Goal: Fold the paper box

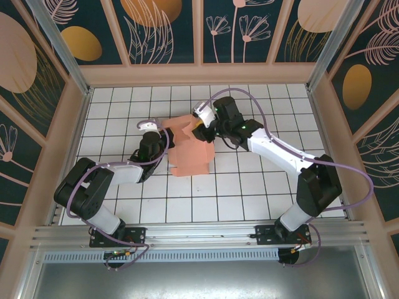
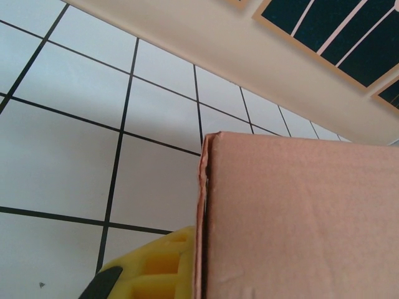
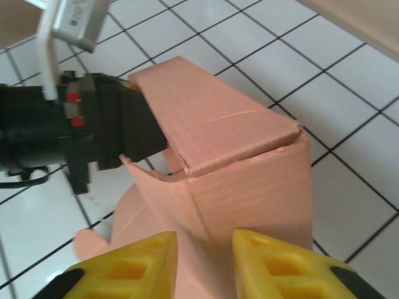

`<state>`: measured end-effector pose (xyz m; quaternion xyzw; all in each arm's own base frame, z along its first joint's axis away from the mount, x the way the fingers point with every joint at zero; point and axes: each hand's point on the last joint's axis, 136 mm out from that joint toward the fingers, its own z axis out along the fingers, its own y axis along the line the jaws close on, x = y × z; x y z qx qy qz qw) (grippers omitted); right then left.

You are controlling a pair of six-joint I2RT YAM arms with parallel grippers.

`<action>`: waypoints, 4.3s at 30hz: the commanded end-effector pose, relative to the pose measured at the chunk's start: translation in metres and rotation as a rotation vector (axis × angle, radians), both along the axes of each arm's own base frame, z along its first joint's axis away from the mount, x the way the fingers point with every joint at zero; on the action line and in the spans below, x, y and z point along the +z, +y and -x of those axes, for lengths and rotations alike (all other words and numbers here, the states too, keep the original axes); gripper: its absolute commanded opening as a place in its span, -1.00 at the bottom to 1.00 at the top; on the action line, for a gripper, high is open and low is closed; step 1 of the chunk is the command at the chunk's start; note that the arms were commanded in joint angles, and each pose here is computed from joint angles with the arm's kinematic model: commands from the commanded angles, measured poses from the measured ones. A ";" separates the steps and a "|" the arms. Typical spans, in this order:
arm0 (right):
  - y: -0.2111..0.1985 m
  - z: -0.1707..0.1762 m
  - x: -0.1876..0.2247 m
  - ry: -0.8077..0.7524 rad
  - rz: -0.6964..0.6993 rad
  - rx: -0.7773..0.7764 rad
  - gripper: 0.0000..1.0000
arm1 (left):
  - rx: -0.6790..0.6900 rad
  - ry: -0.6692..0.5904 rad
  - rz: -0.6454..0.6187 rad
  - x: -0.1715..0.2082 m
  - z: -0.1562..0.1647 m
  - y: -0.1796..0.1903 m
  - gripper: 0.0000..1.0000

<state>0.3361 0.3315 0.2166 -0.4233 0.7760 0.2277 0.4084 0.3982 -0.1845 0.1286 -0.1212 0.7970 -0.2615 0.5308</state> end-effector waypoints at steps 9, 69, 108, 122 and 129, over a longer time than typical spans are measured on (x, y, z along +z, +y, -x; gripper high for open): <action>0.005 -0.022 0.008 -0.165 0.045 -0.116 -0.50 | -0.073 -0.079 0.076 0.030 -0.003 -0.021 -1.00; -0.034 0.018 0.040 -0.035 -0.198 0.088 -0.02 | -0.103 -0.051 0.088 0.022 -0.006 -0.030 -1.00; -0.009 -0.056 -0.003 -0.251 0.084 -0.245 -0.33 | -0.117 -0.042 0.096 0.019 -0.006 -0.033 -1.00; -0.004 -0.078 -0.006 -0.353 0.159 -0.438 -0.80 | -0.112 -0.043 0.086 0.019 -0.006 -0.031 -1.00; -0.005 -0.080 -0.008 -0.395 0.198 -0.469 -0.73 | -0.124 -0.038 0.093 0.017 -0.007 -0.035 -1.00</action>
